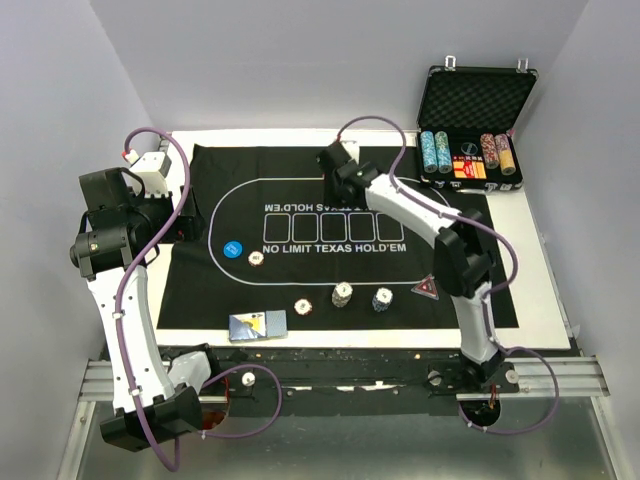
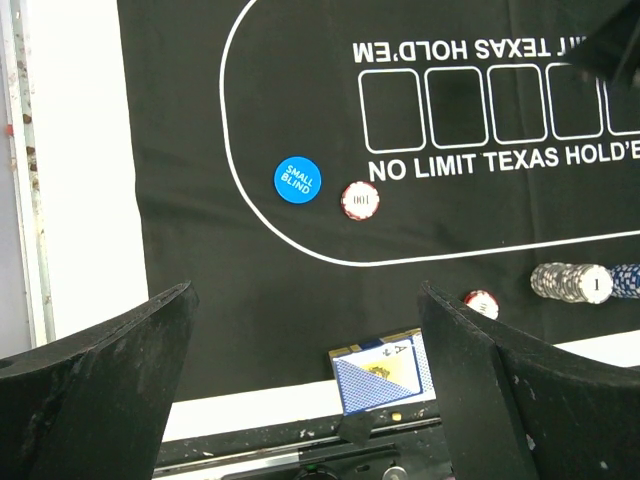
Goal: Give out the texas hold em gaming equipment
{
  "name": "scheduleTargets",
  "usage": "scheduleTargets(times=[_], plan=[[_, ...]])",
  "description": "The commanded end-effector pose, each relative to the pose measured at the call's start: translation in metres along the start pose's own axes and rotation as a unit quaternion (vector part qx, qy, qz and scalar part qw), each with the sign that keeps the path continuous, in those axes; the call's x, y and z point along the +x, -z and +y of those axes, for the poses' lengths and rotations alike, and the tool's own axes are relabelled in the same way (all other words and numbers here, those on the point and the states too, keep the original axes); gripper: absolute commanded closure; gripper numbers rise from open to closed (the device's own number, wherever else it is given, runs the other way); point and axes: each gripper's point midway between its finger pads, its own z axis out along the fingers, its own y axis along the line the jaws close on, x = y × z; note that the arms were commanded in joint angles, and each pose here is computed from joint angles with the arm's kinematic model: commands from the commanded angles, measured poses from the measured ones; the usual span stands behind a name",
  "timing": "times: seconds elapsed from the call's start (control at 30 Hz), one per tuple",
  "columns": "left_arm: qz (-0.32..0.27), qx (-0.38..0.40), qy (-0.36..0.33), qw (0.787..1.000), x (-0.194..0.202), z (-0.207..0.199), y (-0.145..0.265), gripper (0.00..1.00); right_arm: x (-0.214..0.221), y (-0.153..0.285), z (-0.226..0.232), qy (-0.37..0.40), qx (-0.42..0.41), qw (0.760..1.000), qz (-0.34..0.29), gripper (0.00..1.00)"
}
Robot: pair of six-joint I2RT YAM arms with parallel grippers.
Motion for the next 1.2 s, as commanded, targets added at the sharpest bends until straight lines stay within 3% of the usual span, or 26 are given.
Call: scheduleTargets(times=[0.0, 0.27, 0.57, 0.7, 0.77, 0.9, 1.03, 1.17], plan=[[0.000, 0.010, -0.005, 1.000, 0.001, -0.003, 0.001, 0.01, -0.035, -0.053, -0.039, 0.014, 0.064, 0.998, -0.012, 0.50], [0.004, 0.011, -0.012, 1.000, 0.001, -0.002, 0.001, 0.01, -0.061, -0.127, -0.076, -0.019, 0.096, 0.995, -0.009, 0.51], [0.017, 0.022, -0.001, 1.000, 0.010, 0.000, -0.013, 0.01, -0.058, -0.155, -0.070, -0.020, 0.073, 0.997, -0.007, 0.44], [0.015, 0.026, 0.001, 1.000, 0.010, -0.002, -0.012, 0.01, -0.058, -0.153, -0.075, -0.019, 0.082, 0.996, -0.009, 0.13], [0.011, 0.025, -0.001, 1.000, 0.008, -0.003, -0.009, 0.01, -0.061, -0.147, -0.076, -0.020, 0.083, 0.996, -0.011, 0.05], [0.007, 0.025, -0.005, 1.000, 0.008, -0.005, -0.005, 0.01, -0.079, -0.115, -0.072, -0.034, 0.069, 0.997, -0.028, 0.04], [0.005, 0.023, -0.006, 1.000, 0.009, -0.006, -0.002, 0.01, -0.102, -0.044, -0.037, -0.021, 0.030, 0.996, -0.080, 0.02], [0.000, 0.018, -0.007, 1.000, 0.007, -0.006, 0.002, 0.01, -0.062, 0.010, 0.012, 0.024, 0.005, 0.997, -0.074, 0.00]])
